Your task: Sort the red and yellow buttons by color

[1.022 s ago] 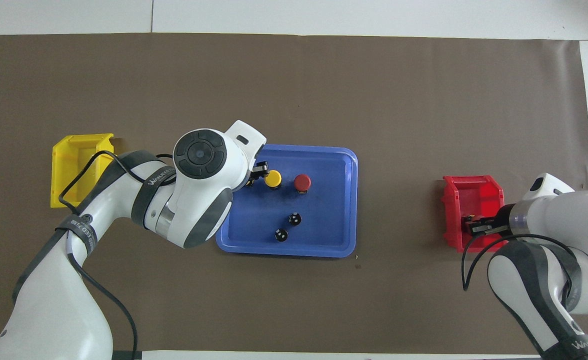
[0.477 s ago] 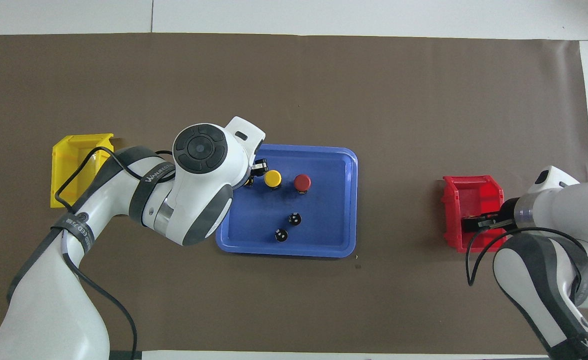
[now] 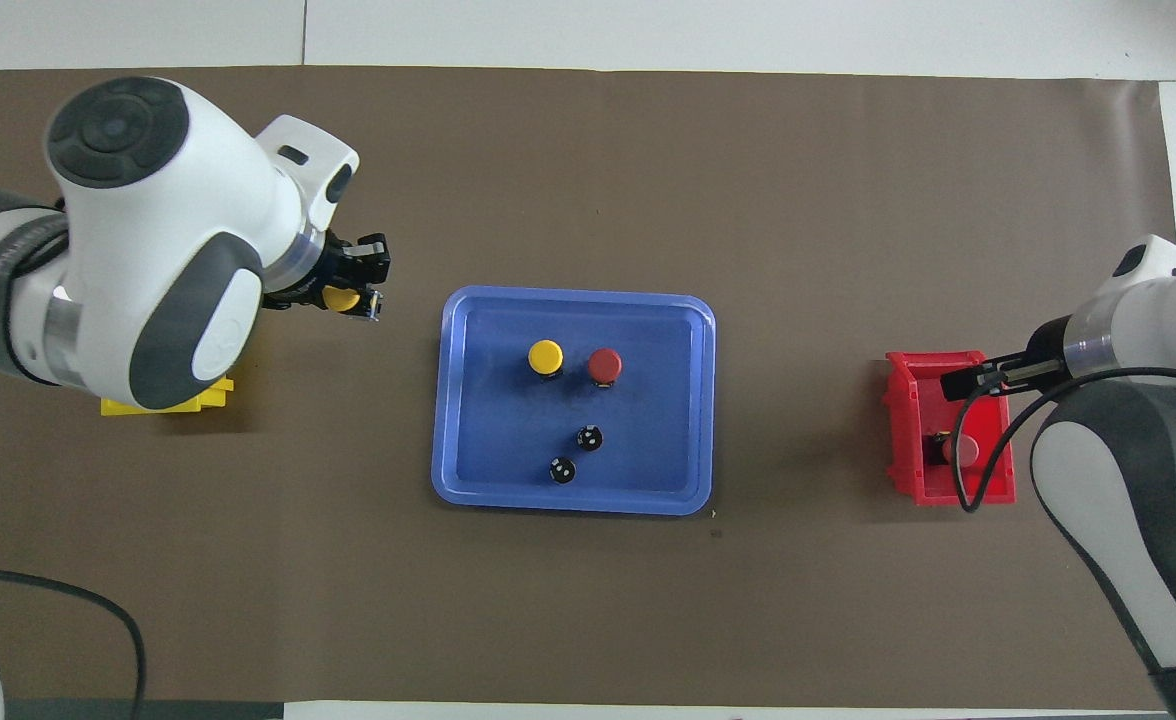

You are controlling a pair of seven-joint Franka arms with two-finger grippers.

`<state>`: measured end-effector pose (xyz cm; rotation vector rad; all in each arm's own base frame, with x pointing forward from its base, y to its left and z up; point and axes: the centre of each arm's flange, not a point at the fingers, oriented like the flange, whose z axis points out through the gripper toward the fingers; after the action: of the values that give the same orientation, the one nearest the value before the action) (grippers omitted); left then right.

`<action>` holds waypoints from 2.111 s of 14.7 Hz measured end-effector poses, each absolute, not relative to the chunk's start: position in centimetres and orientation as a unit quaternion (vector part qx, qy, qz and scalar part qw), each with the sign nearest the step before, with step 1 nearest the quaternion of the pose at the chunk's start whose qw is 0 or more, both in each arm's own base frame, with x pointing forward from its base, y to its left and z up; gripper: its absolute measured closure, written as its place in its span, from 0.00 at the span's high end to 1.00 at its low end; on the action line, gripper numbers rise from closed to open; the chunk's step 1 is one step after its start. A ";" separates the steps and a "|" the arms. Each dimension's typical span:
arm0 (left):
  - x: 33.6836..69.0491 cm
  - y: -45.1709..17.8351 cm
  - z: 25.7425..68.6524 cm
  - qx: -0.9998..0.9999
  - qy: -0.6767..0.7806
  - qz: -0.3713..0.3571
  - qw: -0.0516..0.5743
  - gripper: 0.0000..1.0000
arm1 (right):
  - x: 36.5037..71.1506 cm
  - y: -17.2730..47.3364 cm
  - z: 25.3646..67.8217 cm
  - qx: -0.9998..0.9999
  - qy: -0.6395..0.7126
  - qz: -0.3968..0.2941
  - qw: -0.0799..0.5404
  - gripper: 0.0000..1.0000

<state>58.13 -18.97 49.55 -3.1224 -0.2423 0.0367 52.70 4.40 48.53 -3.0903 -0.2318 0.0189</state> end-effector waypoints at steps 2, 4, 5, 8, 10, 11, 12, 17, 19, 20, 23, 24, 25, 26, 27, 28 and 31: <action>59.4 -12.6 50.9 -0.998 -0.056 0.011 0.002 0.41 | 54.8 11.2 50.8 -0.998 -0.051 -0.009 0.022 0.78; 60.1 -6.7 51.4 -0.999 -0.039 0.010 0.000 0.41 | 56.0 19.2 51.3 -0.999 -0.022 -0.016 0.026 0.78; 60.3 -4.4 51.3 -0.999 -0.032 0.010 0.000 0.41 | 56.3 22.8 50.8 -0.999 -0.011 -0.019 0.028 0.78; 60.7 0.7 50.4 -1.000 -0.026 -0.003 0.005 0.41 | 56.6 31.8 46.3 -0.999 0.009 -0.032 0.025 0.78; 60.8 2.0 48.5 -0.999 -0.030 -0.014 0.011 0.41 | 56.4 35.2 42.8 -0.999 0.015 -0.036 0.022 0.78; 60.6 2.3 47.3 -0.999 -0.032 -0.014 0.011 0.41 | 56.4 36.1 41.5 -0.999 0.014 -0.036 0.022 0.78; 60.4 2.5 46.1 -0.999 -0.033 -0.011 0.011 0.41 | 56.4 36.9 40.5 -0.999 0.013 -0.038 0.023 0.77; 57.8 3.3 42.0 -0.999 -0.041 0.014 0.010 0.41 | 56.3 37.7 37.8 -0.999 0.007 -0.036 0.008 0.75; 56.6 3.7 41.0 -0.998 -0.055 0.019 0.009 0.41 | 56.2 37.5 37.4 -0.999 0.007 -0.033 0.004 0.76; 56.1 3.6 40.4 -0.998 -0.065 0.021 0.009 0.41 | 56.1 37.5 37.2 -1.000 0.007 -0.030 0.002 0.76; 55.1 2.9 39.0 -0.996 -0.081 0.024 0.009 0.41 | 55.8 37.4 36.5 -1.000 0.006 -0.024 -0.002 0.74; 54.8 2.7 38.8 -0.996 -0.084 0.023 0.008 0.41 | 55.8 37.3 36.3 -1.000 0.006 -0.023 -0.003 0.74; 54.6 2.6 38.5 -0.996 -0.086 0.020 0.008 0.41 | 55.7 37.3 36.1 -1.000 0.006 -0.023 -0.002 0.72; 54.5 2.5 38.1 -0.996 -0.086 0.016 0.008 0.41 | 55.7 37.3 36.0 -1.000 0.006 -0.023 -0.002 0.72; 54.4 2.4 37.7 -0.996 -0.086 0.012 0.008 0.41 | 55.6 37.3 35.8 -1.000 0.006 -0.024 -0.002 0.71; 54.2 2.4 37.3 -0.996 -0.086 0.010 0.008 0.41 | 55.6 37.3 35.7 -1.000 0.005 -0.024 -0.001 0.70; 53.5 2.3 35.9 -0.996 -0.085 0.015 0.008 0.41 | 55.3 37.4 35.3 -1.000 0.004 -0.024 -0.001 0.67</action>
<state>53.49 2.30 35.87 -3.1146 -0.2659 0.0481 55.28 37.39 35.30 -3.1425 0.0118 -0.0756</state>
